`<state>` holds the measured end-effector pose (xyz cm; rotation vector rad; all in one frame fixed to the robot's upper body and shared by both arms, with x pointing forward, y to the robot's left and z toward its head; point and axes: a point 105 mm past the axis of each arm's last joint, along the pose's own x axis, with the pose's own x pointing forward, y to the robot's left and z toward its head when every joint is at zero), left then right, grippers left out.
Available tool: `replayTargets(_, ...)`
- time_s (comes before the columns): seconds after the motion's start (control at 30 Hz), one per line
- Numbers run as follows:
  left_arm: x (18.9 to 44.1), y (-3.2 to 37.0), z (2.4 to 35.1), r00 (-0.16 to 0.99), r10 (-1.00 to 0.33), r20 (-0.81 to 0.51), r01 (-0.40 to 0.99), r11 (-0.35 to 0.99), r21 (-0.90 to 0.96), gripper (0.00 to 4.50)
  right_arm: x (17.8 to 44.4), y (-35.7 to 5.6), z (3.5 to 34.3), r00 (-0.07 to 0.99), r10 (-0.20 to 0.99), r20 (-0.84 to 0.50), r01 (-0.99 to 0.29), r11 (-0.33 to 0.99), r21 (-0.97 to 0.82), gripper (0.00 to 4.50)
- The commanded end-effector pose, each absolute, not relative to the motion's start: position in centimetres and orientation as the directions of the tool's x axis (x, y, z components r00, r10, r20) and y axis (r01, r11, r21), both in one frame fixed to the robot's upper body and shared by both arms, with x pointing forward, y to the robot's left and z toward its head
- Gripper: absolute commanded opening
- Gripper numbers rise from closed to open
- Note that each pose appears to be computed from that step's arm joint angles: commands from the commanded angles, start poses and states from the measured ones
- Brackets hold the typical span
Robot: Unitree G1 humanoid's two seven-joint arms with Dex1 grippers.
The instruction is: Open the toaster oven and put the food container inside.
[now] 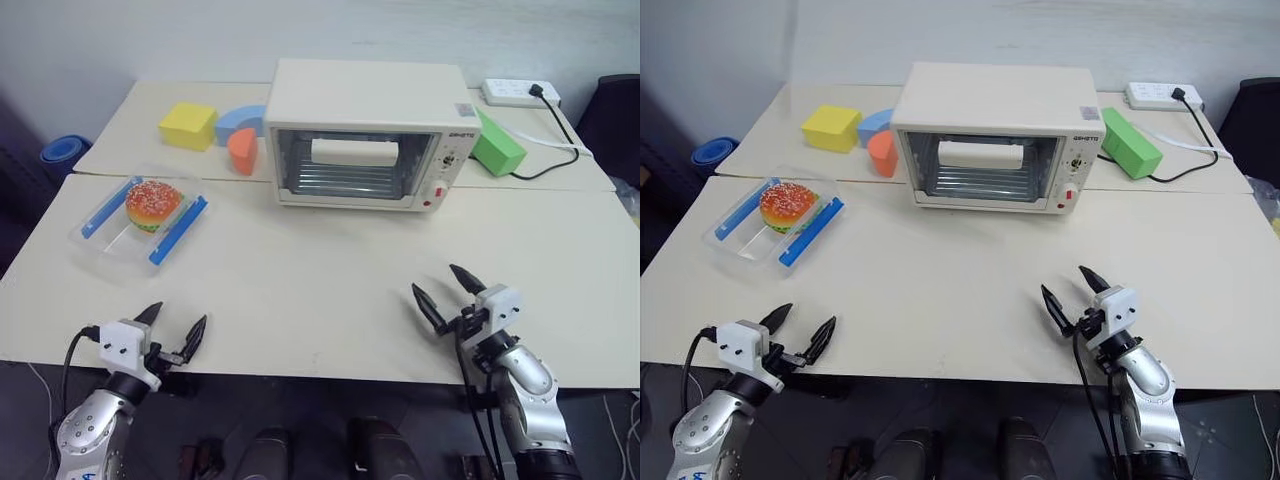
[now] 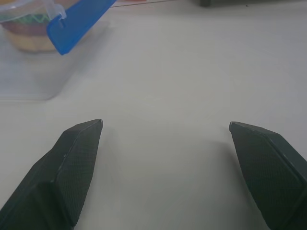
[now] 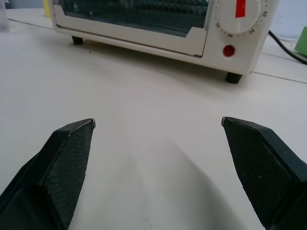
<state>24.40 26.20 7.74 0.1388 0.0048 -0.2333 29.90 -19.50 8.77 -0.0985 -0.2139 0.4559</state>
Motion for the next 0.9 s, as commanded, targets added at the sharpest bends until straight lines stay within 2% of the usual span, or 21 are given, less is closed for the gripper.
replayTargets(0.03, 25.1, 25.6, 11.0, 0.955, -0.288, 0.066, 0.279, 0.953, 0.115, 4.5, 29.8, -19.3, 9.5, 0.858, 0.466, 0.218, -0.44, 0.884, -0.159, 4.42)
replayTargets(0.13, 25.8, 24.8, 14.1, 0.912, -0.382, 0.15, 0.383, 0.923, 0.021, 4.5, 30.0, -19.3, 10.8, 0.835, 0.495, 0.239, -0.47, 0.869, -0.157, 4.42)
replayTargets(0.17, 25.6, 24.1, 15.0, 0.865, -0.477, 0.154, 0.485, 0.874, -0.021, 4.5, 30.1, -19.1, 11.5, 0.821, 0.517, 0.242, -0.493, 0.856, -0.156, 4.42)
replayTargets(0.23, 25.3, 23.2, 16.8, 0.777, -0.609, 0.158, 0.617, 0.787, -0.004, 4.5, 30.6, -18.8, 13.5, 0.786, 0.563, 0.254, -0.547, 0.826, -0.137, 4.42)
replayTargets(0.4, 26.7, 22.7, 19.8, 0.666, -0.728, 0.164, 0.719, 0.685, 0.119, 4.5, 32.9, -17.0, 18.8, 0.669, 0.697, 0.257, -0.67, 0.716, -0.198, 4.42)
replayTargets(0.63, 27.9, 20.5, 20.1, 0.587, -0.79, 0.176, 0.772, 0.612, 0.173, 4.5, 36.4, -14.2, 22.5, 0.604, 0.761, 0.236, -0.733, 0.647, -0.211, 4.42)
replayTargets(0.9, 27.9, 19.8, 19.6, 0.591, -0.779, 0.209, 0.77, 0.622, 0.141, 4.5, 37.5, -10.9, 25.1, 0.516, 0.818, 0.256, -0.783, 0.571, -0.246, 4.42)
